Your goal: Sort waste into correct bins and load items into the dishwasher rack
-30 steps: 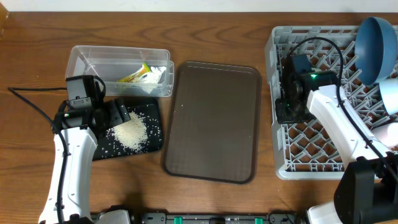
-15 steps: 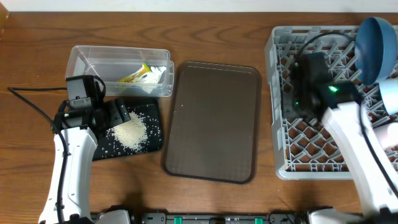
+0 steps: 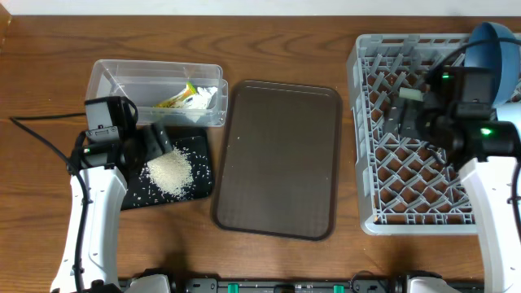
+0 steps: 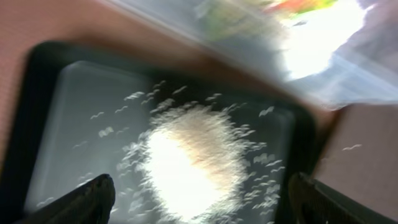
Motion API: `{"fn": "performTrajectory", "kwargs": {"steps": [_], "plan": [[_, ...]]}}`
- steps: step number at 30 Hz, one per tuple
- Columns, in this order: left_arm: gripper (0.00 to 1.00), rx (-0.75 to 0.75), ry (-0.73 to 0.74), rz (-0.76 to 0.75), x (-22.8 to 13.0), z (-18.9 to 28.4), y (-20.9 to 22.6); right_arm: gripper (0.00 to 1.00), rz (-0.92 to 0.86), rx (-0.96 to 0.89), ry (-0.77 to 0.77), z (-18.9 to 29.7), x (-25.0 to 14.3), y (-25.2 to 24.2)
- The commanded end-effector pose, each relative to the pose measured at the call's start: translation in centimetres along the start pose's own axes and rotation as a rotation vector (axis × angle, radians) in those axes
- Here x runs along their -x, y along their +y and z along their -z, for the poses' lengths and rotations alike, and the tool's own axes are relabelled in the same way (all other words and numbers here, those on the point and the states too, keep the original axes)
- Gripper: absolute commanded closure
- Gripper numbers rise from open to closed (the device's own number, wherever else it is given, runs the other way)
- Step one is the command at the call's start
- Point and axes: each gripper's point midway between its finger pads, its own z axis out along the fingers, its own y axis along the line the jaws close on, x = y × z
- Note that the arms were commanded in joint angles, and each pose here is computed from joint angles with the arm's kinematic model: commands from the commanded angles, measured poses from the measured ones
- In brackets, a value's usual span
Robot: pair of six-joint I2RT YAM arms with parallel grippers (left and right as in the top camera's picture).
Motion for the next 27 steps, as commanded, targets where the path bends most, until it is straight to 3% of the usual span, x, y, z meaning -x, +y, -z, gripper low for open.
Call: {"fn": "performTrajectory", "kwargs": {"steps": [1,7,12,18,23,27], "plan": [[0.09,-0.175,0.017,0.054,0.0,0.5,-3.3,0.01,0.002,0.027,0.022,0.0,-0.2,-1.1],[0.08,-0.106,0.048,-0.123,-1.8,0.0,-4.6,0.01,-0.027,-0.09,0.08,0.1,-1.5,-4.1],[0.09,-0.081,0.184,-0.28,-6.1,0.2,-5.7,0.01,-0.027,-0.091,0.135,-0.2,-2.7,-4.2],[0.08,-0.01,0.342,-0.294,-9.8,1.3,-3.7,0.07,-0.038,-0.104,0.227,0.4,-5.0,-4.4],[0.08,-0.062,0.288,-0.323,-9.4,2.9,-4.4,0.07,-0.036,-0.092,0.206,1.9,-5.3,-4.0],[0.08,-0.119,0.176,-0.366,-8.5,5.5,-5.1,0.01,-0.025,-0.08,0.157,3.6,-5.7,-3.7]]}}
